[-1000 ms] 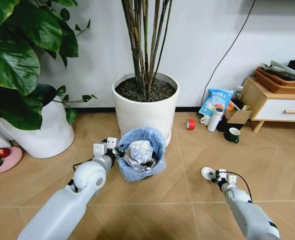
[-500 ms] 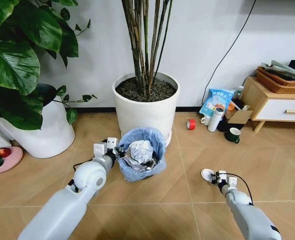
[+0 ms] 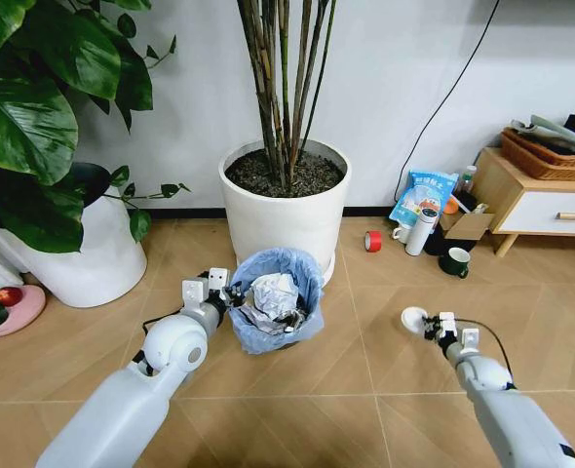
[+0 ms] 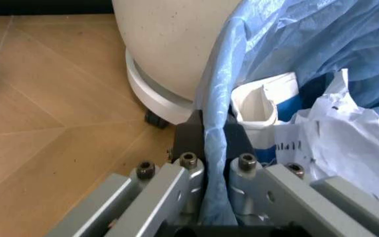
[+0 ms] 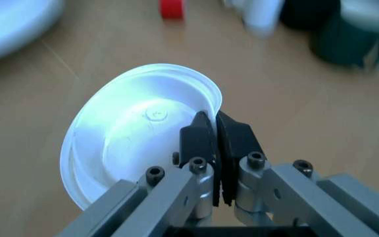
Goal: Pick up the trash bin and place the garbage on the floor into it.
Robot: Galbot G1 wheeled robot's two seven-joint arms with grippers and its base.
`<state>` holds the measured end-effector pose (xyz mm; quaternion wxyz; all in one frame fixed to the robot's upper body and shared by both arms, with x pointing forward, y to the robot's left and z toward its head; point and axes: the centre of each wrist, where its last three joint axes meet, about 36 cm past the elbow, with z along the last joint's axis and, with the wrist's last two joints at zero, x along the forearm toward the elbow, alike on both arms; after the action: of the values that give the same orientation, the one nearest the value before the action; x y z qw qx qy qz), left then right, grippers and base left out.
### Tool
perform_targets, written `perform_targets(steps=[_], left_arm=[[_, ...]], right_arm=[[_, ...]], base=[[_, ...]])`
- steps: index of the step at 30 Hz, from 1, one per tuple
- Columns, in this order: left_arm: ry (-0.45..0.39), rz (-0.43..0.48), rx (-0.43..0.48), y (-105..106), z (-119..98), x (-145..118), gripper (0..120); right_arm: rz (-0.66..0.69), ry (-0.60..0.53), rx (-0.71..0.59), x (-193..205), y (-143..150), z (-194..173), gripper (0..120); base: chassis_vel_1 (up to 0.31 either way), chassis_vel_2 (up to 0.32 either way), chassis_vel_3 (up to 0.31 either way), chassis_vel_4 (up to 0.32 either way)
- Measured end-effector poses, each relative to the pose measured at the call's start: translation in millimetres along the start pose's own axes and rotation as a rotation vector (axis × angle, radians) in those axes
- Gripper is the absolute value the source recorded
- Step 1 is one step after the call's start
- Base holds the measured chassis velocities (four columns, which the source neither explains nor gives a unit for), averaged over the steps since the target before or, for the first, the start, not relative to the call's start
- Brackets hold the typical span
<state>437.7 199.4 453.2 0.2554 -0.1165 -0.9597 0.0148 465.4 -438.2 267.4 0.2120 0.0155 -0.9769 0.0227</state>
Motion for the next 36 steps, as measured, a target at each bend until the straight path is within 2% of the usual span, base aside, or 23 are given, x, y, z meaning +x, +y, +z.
perform_targets(steps=[3,5,6,8,9,10,11,13,14,17,19,21,22,26,31,32,35,36], left_arm=[[0.001,0.001,0.0,-0.3,0.6,0.3,0],[0.002,-0.004,0.0,0.2,1.6,1.1,0],[0.002,-0.004,0.0,0.2,1.6,1.1,0],[0.003,-0.007,-0.002,0.0,2.7,1.6,0],[0.003,-0.007,-0.001,-1.2,3.1,1.4,0],[0.003,-0.007,-0.001,-1.2,3.1,1.4,0],[0.002,-0.006,0.0,-3.0,2.7,1.0,0],[0.006,-0.002,0.0,-5.7,2.8,0.1,0],[0.006,-0.002,0.0,-5.7,2.8,0.1,0],[0.011,0.004,0.0,-8.5,2.0,-1.9,0],[0.015,0.007,0.0,-9.2,1.5,-2.2,0],[0.019,0.012,0.0,-10.1,-0.6,-3.0,0],[0.019,0.012,0.0,-10.1,-0.6,-3.0,0],[0.025,0.015,0.0,-9.4,-2.3,-4.5,0],[0.025,0.016,0.001,-8.9,-2.8,-4.7,0],[0.025,0.015,0.001,-8.7,-3.1,-4.9,0],[0.025,0.016,0.002,-8.8,-3.2,-5.5,0],[0.025,0.016,0.002,-8.8,-3.2,-5.5,0]], right_arm=[[-0.015,-0.029,0.002,3.7,1.6,-15.2,0],[-0.067,-0.103,0.017,16.7,12.0,-55.2,0],[-0.067,-0.103,0.017,16.7,12.0,-55.2,0],[-0.137,-0.192,0.037,36.4,28.5,-104.5,0],[-0.196,-0.245,0.047,51.5,45.7,-134.2,0],[-0.196,-0.245,0.047,51.5,45.7,-134.2,0],[-0.253,-0.291,0.06,66.8,62.8,-160.6,0],[-0.329,-0.328,0.074,84.8,85.0,-186.8,0],[-0.329,-0.328,0.074,84.8,85.0,-186.8,0],[-0.464,-0.342,0.086,107.4,121.9,-214.7,0],[-0.5,-0.34,0.091,111.7,132.6,-219.6,0],[-0.587,-0.318,0.104,119.2,159.5,-221.1,0],[-0.587,-0.318,0.104,119.2,159.5,-221.1,0],[-0.673,-0.28,0.126,123.5,192.9,-214.4,0],[-0.707,-0.256,0.142,125.2,207.9,-210.0,0],[-0.717,-0.246,0.147,127.1,211.6,-209.2,1],[-0.722,-0.234,0.152,129.6,216.7,-206.1,16],[-0.722,-0.234,0.152,129.6,216.7,-206.1,16]], base=[[0.0,0.0,0.0,0.0],[0.0,0.0,0.0,0.0],[0.0,0.0,0.0,0.0],[0.0,0.0,0.0,0.0],[0.0,0.0,0.0,0.0],[0.0,0.0,0.0,0.0],[0.0,0.0,0.0,0.0],[0.0,0.0,0.0,0.0],[0.0,0.0,0.0,0.0],[0.0,0.0,0.0,0.0],[0.0,0.0,0.0,0.0],[0.0,0.0,0.0,0.0],[0.0,0.0,0.0,0.0],[0.0,0.0,0.0,0.0],[0.0,0.0,0.0,0.0],[0.0,0.0,0.0,0.0],[0.0,0.0,0.0,0.0],[0.0,0.0,0.0,0.0]])
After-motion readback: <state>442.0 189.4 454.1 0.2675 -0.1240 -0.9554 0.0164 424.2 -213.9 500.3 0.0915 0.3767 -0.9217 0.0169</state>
